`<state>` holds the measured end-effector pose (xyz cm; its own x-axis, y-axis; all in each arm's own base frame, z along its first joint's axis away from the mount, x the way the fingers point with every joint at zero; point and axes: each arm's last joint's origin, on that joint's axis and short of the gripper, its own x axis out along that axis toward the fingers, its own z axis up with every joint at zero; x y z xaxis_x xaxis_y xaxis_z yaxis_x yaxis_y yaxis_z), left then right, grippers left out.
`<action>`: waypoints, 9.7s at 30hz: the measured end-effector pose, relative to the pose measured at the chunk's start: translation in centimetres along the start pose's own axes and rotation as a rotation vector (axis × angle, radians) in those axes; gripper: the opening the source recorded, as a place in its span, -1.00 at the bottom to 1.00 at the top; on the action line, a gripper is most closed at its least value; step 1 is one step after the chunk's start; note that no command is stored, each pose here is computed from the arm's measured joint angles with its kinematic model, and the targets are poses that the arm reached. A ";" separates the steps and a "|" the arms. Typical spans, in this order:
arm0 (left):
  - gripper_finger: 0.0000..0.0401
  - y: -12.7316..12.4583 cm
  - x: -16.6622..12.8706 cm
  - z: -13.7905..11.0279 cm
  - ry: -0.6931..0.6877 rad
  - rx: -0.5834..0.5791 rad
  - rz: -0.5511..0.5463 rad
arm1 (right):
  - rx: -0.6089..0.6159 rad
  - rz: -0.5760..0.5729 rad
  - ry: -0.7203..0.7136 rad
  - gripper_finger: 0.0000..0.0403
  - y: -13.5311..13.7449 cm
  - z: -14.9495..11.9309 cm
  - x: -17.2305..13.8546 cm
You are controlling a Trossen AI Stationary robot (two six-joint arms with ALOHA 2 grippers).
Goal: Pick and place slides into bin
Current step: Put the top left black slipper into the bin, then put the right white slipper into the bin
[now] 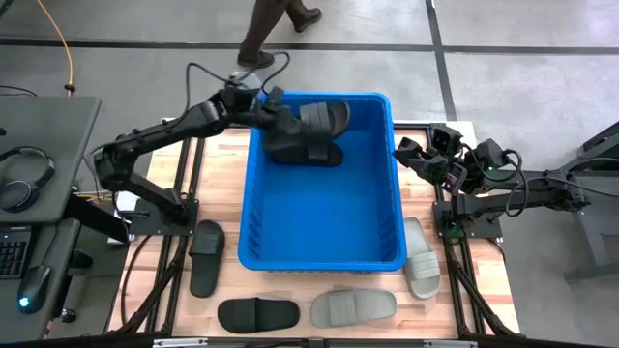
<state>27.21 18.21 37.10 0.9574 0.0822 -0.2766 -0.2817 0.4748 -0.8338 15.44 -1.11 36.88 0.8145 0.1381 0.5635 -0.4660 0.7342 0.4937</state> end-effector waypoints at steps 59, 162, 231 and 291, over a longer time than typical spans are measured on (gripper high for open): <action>-1.00 14.8 9.4 -1.3 0.200 -0.052 0.431 | -0.008 -0.025 0.014 0.02 0.4 -0.9 0.2; 0.35 -17.0 0.8 -13.1 0.437 0.734 0.642 | 0.023 0.052 0.139 0.03 0.5 -1.4 0.1; 0.35 -23.9 -10.0 -14.7 0.032 0.701 0.268 | 0.725 -0.591 1.218 0.02 2.6 -6.0 -16.5; 0.35 -24.8 -6.7 -15.8 -0.055 0.614 0.267 | 0.545 -0.798 1.747 -0.02 -3.4 -14.6 -14.1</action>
<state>26.77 -7.91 52.07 0.8662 0.3026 -0.3976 -0.4379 0.8430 -0.3124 10.57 4.15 17.55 0.0903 0.5700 -0.8166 0.3448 0.7514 0.5626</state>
